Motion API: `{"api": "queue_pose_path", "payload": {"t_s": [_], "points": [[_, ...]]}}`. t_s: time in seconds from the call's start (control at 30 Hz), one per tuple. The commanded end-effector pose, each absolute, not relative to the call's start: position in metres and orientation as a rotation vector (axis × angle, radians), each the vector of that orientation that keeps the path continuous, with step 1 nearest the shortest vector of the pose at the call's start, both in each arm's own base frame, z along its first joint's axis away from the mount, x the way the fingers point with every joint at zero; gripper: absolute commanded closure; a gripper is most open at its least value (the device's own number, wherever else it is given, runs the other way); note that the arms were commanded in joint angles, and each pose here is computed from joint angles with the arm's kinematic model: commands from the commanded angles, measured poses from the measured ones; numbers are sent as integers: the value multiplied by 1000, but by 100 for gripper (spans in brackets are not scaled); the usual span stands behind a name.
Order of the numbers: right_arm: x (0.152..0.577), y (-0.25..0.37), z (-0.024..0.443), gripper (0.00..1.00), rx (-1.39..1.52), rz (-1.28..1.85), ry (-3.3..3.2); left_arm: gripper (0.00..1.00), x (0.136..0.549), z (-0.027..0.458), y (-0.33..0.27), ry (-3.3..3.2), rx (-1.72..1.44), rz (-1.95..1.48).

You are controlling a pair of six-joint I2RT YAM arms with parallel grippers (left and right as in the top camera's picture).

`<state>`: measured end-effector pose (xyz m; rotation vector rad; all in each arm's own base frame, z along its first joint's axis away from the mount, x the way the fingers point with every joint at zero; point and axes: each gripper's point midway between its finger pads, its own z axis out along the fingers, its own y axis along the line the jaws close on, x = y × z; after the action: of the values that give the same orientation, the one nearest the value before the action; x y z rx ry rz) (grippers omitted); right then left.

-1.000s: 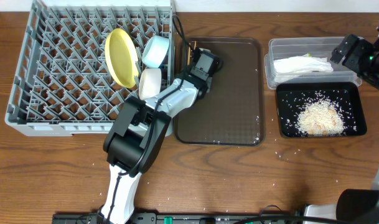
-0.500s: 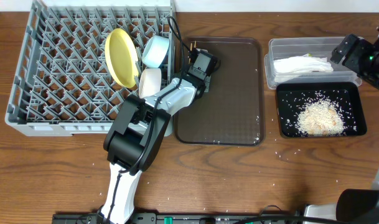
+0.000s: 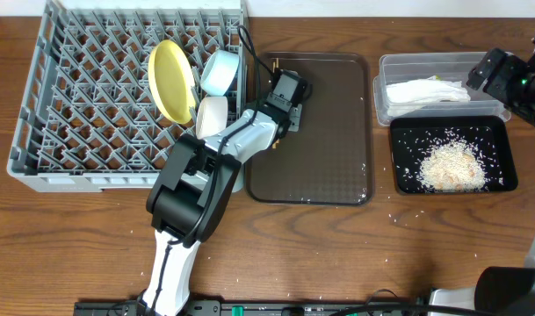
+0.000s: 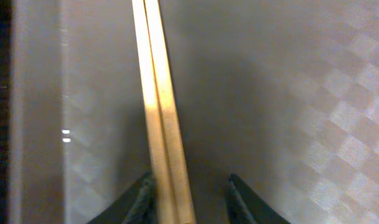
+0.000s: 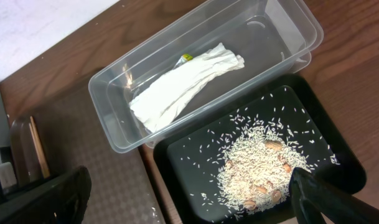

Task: Sort waste into correct bins and load items into the dishwasher

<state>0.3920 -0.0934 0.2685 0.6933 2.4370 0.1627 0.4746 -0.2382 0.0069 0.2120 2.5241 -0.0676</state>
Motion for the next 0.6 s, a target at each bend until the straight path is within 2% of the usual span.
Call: {"api": "queue_pose_path", "payload": {"t_s": [0.0,0.33,0.57], "points": [[391,-97,270,1,712,160,2428,63,455,-9,-259,2589,270,-137],[391,-97,270,1,712,160,2428,62,436,-2,-294,2571,366,-194],[391,-97,270,1,711,160,2428,62,451,41,-287,2486,235,-195]]}}
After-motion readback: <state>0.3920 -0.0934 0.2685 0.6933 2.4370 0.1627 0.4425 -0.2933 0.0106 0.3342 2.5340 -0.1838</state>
